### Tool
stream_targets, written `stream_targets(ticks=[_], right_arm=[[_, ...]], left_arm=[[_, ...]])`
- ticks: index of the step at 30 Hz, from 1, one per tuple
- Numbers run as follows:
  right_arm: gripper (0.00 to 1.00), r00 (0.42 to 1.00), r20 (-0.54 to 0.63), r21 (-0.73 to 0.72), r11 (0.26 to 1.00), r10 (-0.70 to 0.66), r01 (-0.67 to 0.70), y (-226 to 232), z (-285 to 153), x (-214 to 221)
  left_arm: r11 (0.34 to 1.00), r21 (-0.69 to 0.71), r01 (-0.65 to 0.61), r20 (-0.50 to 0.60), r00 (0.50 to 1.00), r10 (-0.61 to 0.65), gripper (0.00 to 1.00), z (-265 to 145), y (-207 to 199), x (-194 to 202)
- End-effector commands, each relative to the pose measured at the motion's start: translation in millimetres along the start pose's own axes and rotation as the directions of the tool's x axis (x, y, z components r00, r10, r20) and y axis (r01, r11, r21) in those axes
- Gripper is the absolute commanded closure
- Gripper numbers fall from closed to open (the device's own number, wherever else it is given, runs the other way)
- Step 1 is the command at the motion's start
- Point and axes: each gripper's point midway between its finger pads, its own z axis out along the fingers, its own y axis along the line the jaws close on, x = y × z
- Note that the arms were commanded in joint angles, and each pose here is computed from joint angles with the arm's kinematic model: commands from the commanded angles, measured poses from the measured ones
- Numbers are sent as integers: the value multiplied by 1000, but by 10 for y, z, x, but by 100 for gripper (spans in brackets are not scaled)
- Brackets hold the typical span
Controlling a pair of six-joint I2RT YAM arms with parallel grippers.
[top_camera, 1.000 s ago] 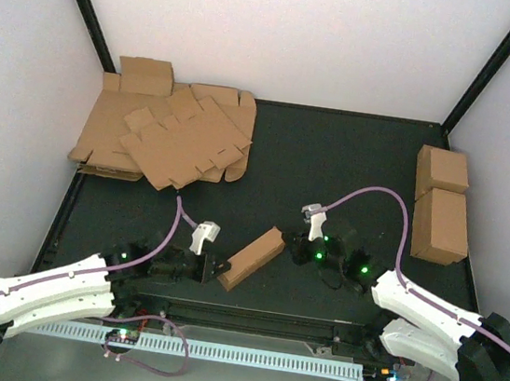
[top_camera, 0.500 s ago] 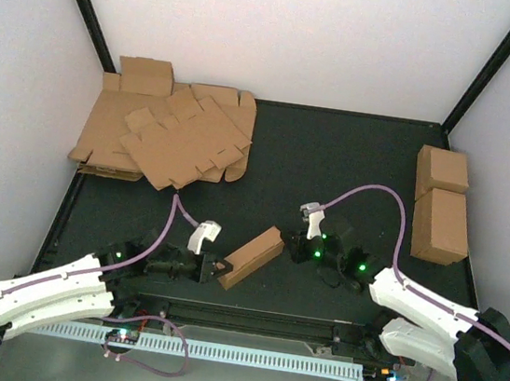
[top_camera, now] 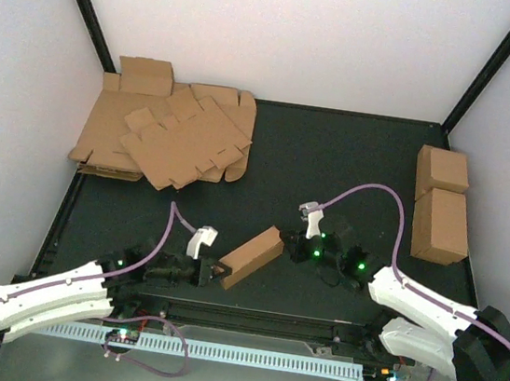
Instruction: Fold the paper box
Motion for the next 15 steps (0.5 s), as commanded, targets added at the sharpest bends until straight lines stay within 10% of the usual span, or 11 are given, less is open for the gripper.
stream_targets(ticks=[1,15], right_arm=[[88,1000,-3,4,1000,-22,22,26,6,-42],[88,1000,-10,9,1000,-22,22,10,16,-17]], left_arm=[[1000,-30,-5,29,1000,6,98,-132,-100,-125],[992,-37,120,23,993,-119,98,52,513,224]])
